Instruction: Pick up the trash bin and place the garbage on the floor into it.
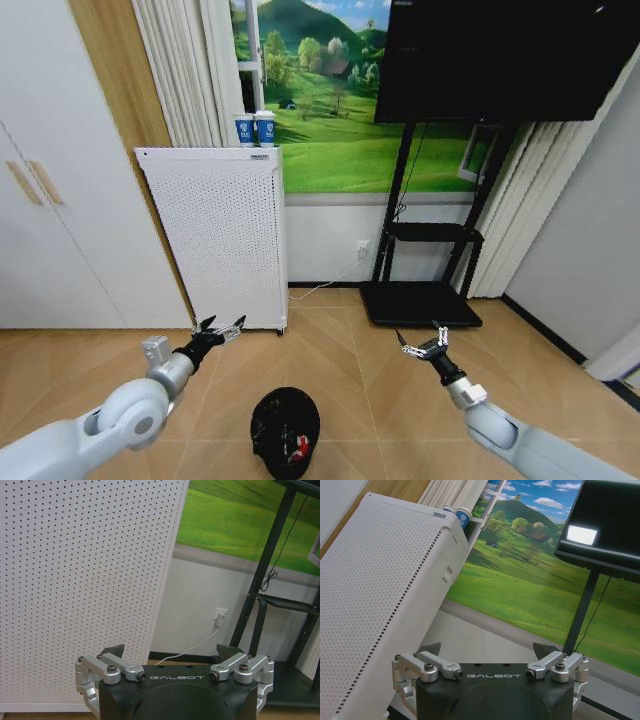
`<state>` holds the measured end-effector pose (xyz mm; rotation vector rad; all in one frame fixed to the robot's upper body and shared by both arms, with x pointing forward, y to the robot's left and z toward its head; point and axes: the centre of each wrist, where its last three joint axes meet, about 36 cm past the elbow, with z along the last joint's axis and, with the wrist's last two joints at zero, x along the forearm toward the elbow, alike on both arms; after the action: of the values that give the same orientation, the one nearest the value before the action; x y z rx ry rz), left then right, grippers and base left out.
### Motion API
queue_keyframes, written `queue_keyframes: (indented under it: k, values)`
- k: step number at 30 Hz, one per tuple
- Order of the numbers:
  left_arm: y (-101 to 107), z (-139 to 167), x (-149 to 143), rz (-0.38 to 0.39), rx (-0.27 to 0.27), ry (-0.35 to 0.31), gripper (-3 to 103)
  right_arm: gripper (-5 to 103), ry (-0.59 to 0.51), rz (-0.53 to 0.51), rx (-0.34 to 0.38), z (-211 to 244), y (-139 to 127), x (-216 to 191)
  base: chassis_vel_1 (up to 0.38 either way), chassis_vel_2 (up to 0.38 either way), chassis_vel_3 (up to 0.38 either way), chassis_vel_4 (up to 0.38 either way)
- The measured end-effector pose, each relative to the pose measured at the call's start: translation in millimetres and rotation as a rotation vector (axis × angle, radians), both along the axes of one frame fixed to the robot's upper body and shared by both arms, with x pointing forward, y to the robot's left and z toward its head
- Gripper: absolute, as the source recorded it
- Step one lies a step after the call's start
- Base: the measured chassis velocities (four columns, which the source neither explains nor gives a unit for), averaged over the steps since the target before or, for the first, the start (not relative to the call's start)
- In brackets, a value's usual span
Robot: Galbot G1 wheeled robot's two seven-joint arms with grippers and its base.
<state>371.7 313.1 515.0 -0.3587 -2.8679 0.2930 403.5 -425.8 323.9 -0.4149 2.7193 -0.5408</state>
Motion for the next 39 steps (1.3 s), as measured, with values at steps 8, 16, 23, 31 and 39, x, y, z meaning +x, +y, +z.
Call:
queue_keyframes:
  k: [8, 16, 23, 31, 39]
  values:
    - [3.9, 0.3, 4.7, 0.01, 0.004, -0.006, 100, 100, 0.032, 0.007, 0.015, 11.3, -10.3, 4.4, 0.0, 0.0, 0.0, 0.0]
    - [3.9, -2.0, 5.8, 0.013, -0.001, -0.005, 100, 100, 0.161, -0.09, 0.022, 22.0, -41.9, -2.1, 0.0, 0.0, 0.0, 0.0]
    - [2.3, -5.7, 5.4, 0.016, -0.007, -0.002, 100, 100, 0.229, -0.238, 0.1, 33.9, -58.8, -1.6, 0.0, 0.0, 0.0, 0.0]
    - [3.3, -4.4, 5.4, 0.022, -0.005, -0.007, 100, 100, 0.239, -0.274, 0.11, 31.7, -63.1, -7.7, 0.0, 0.0, 0.0, 0.0]
    - [1.7, -0.8, 3.6, 0.02, -0.004, -0.011, 100, 100, 0.228, -0.266, 0.115, 31.8, -60.2, -8.6, 0.0, 0.0, 0.0, 0.0]
